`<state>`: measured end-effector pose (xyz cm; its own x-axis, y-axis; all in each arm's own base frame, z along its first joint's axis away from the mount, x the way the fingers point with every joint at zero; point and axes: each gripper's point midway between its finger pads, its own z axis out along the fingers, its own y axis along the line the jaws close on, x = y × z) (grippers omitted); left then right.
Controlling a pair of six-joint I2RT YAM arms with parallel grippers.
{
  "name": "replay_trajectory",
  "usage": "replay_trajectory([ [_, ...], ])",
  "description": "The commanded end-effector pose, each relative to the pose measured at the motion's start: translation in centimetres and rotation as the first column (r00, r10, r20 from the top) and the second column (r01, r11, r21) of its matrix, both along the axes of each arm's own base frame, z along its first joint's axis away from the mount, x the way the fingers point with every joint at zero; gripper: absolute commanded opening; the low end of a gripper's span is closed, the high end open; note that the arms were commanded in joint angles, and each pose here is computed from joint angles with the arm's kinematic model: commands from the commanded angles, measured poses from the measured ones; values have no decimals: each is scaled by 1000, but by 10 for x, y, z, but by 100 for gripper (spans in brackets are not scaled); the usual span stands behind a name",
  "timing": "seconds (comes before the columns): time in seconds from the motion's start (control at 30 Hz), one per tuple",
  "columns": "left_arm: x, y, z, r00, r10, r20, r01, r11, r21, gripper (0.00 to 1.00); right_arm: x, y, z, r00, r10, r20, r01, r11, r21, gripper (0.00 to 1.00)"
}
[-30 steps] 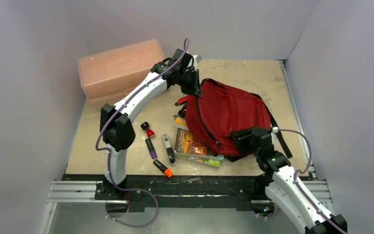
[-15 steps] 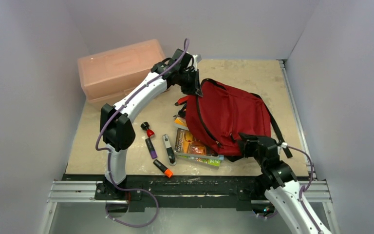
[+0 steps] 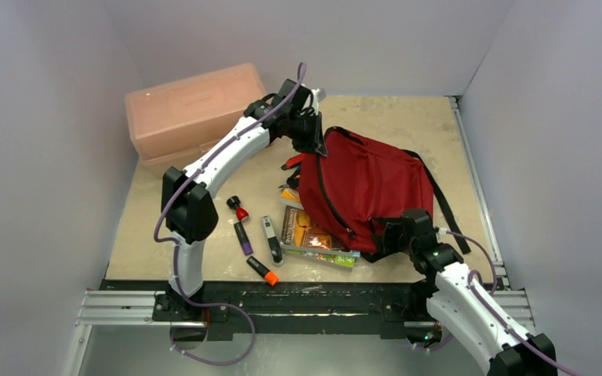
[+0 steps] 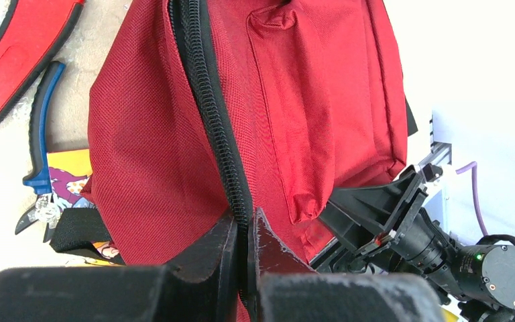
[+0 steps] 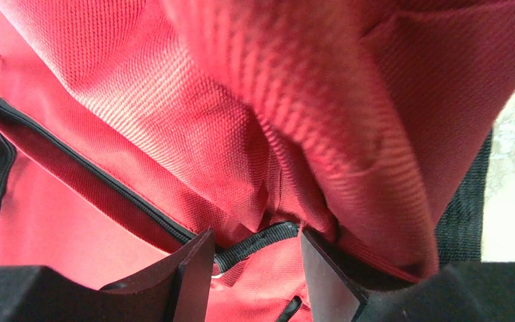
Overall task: Pack the student bag
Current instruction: Unzip the student bag at the center of the board.
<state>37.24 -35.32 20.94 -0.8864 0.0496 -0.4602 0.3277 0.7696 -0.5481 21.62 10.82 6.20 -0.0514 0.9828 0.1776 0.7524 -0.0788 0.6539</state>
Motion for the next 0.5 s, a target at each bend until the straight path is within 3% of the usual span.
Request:
replay_trajectory([
  [0.0,-1,-6,39,997,-20,78,25,997,-72,0,8,13,13,1000,16,-8,-15,998,61,54],
  [0.2,-6,-11,36,997,-33,73,38,997,-68,0,18,12,18,999,-38,2,38,996,86,39],
  [0.4,-6,-6,33,996,-35,88,38,999,-35,0,21,-4,28,997,-51,64,52,999,-12,6],
  [0.47,-5,-3,33,994,-38,103,40,999,-16,0,22,-7,31,996,-20,85,26,997,-71,0],
])
